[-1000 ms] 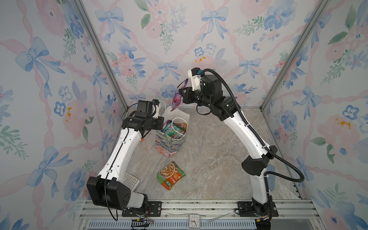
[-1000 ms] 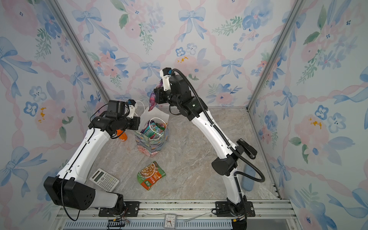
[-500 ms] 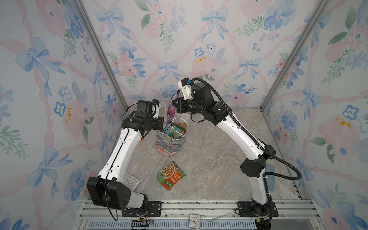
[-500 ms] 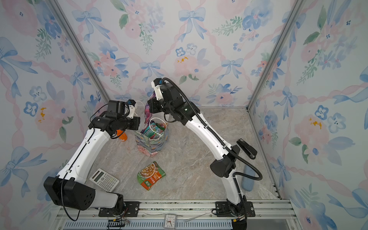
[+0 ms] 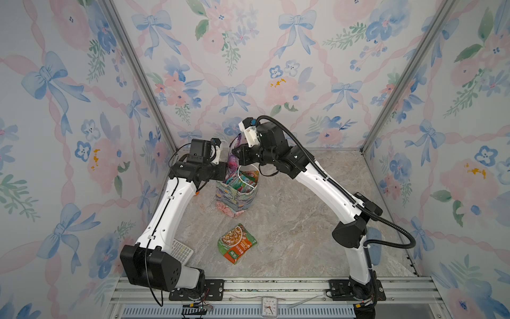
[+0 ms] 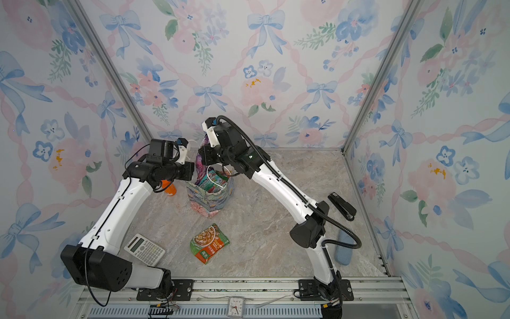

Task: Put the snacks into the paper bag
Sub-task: 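Lift the purple packet and carry it over the bag opening, then lower the purple packet into the bag and open the right gripper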

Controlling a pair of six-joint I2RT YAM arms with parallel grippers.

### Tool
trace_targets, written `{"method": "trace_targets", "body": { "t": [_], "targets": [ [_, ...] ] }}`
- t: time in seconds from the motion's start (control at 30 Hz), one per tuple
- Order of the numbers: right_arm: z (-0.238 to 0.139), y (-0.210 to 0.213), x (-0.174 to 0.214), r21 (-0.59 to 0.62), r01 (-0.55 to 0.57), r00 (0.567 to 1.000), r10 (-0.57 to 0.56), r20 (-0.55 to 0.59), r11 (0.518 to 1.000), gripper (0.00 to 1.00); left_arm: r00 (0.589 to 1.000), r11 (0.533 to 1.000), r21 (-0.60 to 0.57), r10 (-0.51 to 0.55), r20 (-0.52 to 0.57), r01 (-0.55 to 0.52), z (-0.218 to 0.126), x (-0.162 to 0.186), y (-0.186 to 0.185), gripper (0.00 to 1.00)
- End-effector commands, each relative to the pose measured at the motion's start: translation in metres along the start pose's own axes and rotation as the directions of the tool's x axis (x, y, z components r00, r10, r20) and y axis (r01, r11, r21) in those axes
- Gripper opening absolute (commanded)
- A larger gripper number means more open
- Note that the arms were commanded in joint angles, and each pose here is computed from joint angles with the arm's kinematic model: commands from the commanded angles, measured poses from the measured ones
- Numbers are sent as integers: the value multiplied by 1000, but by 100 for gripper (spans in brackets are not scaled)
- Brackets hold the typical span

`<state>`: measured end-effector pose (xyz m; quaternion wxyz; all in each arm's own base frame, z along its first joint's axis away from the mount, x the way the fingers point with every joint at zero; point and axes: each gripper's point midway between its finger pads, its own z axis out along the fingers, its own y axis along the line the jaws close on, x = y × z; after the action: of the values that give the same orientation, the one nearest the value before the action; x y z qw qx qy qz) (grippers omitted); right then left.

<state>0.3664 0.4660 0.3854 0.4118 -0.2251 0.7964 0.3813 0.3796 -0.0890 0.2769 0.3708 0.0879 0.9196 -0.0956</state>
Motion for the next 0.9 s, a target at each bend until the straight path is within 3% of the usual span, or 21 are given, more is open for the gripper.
{"method": "trace_targets", "body": {
  "t": [0.0,0.87],
  "targets": [
    [-1,12,-10,-41,-2,999,4,44,999,0,998,999,22,27,51,-28,-11,-9,-5,0],
    [0,5,20,-11,-40,999,40,2,999,0,998,999,17,31,53,-32,-12,-8,-5,0]
  ]
}}
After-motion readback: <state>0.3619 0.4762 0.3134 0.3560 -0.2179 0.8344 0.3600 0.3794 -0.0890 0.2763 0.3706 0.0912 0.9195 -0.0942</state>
